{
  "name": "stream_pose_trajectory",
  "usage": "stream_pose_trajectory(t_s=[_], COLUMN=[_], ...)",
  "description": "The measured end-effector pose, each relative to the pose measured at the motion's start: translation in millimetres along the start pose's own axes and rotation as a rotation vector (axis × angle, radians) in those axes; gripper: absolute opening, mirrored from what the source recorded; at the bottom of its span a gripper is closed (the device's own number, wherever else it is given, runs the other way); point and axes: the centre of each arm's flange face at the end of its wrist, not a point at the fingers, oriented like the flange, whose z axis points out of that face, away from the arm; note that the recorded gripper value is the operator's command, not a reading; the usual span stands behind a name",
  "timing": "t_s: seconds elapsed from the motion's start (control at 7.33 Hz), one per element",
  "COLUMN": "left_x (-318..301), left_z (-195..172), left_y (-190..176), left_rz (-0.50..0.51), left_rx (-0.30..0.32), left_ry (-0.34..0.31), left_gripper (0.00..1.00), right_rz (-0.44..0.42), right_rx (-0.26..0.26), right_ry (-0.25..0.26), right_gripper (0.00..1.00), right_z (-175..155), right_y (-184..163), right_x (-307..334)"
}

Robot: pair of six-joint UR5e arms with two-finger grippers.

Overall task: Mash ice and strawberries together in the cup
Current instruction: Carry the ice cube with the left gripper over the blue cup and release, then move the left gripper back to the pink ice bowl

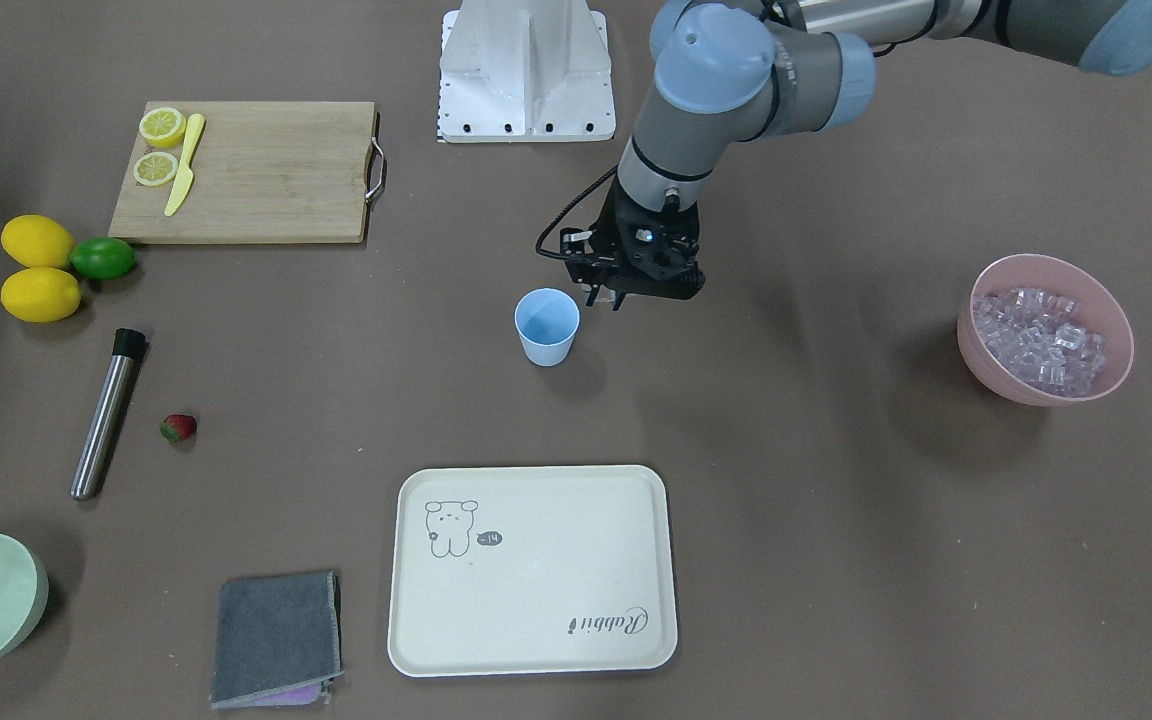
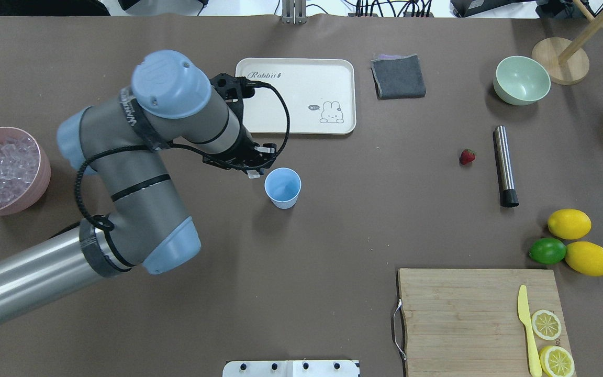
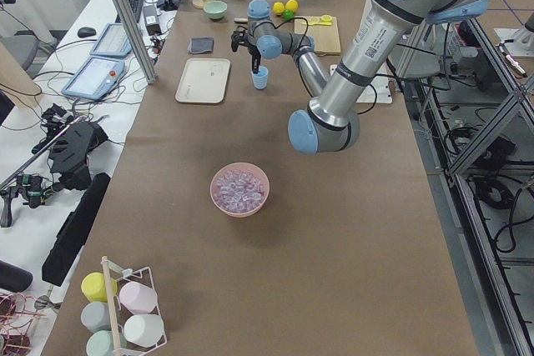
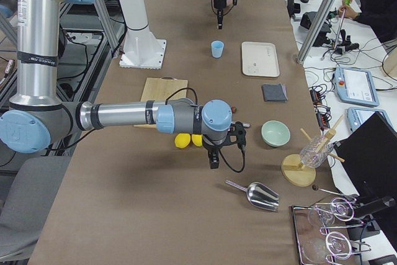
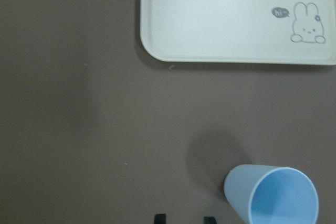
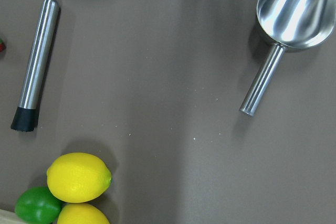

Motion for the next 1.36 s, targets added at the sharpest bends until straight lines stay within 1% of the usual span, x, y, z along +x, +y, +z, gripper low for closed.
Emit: stream_pose_trajectory(t_s=[0.14,0.41,0.68,0.82,0.95,1.09,1.36], left_x=[15,26,28,19,-9,-59,-175], left_z=[9,15,16,11,1,-12,-43], left_y=[3,6,5,-6,-22,-36,-62], left_rz=[0.007,0.012,0.015,0.024,0.071,0.164,0.39], left_rx=[0.007,0.012,0.014,0.026,0.048,0.062,0.06], left_ry=[-0.007,-0.01,-0.013,-0.023,-0.045,-0.077,-0.158], left_gripper=[0.46,0.96,0.97,0.97,0.97,0.97,0.97], right_rz=[0.0,-0.002,-0.004,-0.005,-0.006,-0.009,-0.013], right_rx=[-0.001,-0.001,-0.001,0.0,0.0,0.0,-0.002], right_ry=[0.0,0.0,0.001,0.001,0.001,0.001,0.0], right_gripper=[1.0,1.0,1.0,1.0,1.0,1.0,1.0], right_z=[0,1,1,0,0,0,1], right_y=[0,0,0,0,-1,-1,-1], right_x=[0,0,0,-1,-1,-2,-4])
